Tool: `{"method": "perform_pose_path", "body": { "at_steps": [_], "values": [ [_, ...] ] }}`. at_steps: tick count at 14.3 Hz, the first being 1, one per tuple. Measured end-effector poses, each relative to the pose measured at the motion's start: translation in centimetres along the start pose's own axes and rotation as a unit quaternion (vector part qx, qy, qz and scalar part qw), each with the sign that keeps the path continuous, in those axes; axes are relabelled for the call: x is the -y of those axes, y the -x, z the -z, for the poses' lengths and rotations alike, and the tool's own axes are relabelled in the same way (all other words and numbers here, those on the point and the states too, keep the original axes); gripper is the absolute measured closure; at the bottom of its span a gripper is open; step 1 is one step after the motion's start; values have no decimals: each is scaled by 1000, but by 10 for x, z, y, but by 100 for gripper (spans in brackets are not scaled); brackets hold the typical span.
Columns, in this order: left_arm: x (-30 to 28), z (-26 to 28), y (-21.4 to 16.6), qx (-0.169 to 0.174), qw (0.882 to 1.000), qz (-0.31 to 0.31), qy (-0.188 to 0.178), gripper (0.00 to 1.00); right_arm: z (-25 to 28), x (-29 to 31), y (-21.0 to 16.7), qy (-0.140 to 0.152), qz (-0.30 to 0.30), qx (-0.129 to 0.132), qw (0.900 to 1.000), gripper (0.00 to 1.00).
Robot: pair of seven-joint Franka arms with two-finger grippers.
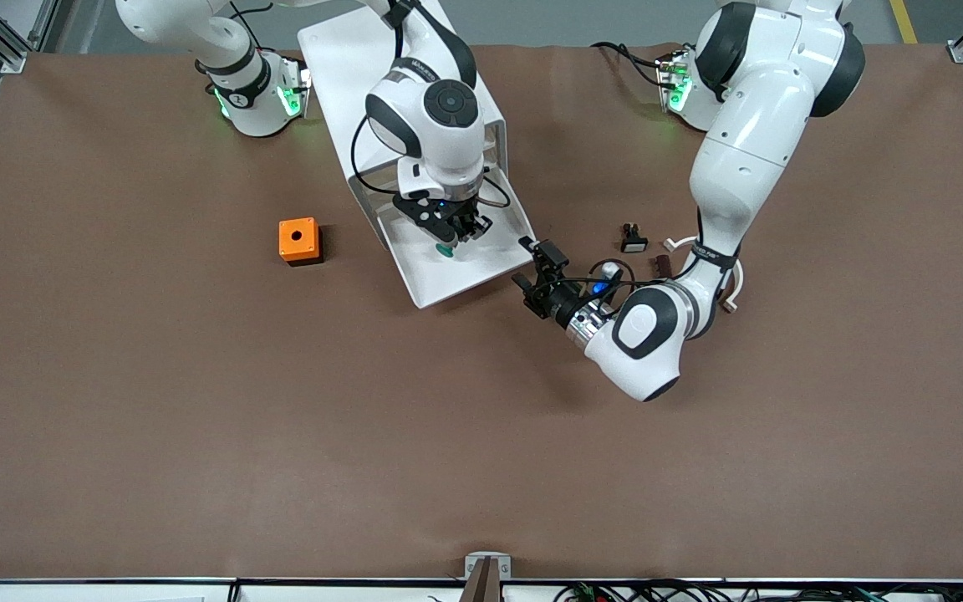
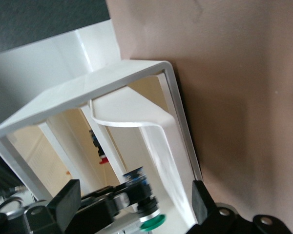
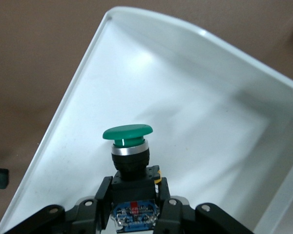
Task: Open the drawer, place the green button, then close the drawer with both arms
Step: 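Carry the green button over the open drawer with the right gripper, then release the button into the drawer and withdraw the right gripper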
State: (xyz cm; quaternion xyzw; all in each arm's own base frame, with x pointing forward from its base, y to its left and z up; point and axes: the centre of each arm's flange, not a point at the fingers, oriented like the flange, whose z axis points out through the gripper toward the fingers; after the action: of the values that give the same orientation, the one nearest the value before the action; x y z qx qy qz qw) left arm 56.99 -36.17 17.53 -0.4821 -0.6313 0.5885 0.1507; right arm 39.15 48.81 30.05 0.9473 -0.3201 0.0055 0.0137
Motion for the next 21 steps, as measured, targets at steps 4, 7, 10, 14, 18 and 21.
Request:
{"method": "perform_pose_path", "body": {
  "at_steps": [4, 7, 10, 14, 18, 21],
  "values": [
    [9, 23, -1, -27, 992, -120, 28, 0, -12, 1, 13, 2, 10, 0, 1000, 59],
    [17, 61, 1, -45, 968, -237, 65, 0, -11, 2, 25, 0, 11, 9, 1000, 59],
    [28, 94, 3, -76, 929, -349, 95, 0, -8, 4, 33, -4, 8, 14, 1000, 44],
    [37, 128, 3, -152, 865, -455, 147, 0, 16, 17, 18, -21, 0, 13, 1000, 6],
    [48, 147, 30, -262, 781, -517, 232, 0, 60, 27, -38, -7, 91, 12, 996, 0],
    [53, 127, 61, -345, 727, -531, 266, 0, 86, 20, -97, 11, 149, 17, 989, 0]
  ]
}}
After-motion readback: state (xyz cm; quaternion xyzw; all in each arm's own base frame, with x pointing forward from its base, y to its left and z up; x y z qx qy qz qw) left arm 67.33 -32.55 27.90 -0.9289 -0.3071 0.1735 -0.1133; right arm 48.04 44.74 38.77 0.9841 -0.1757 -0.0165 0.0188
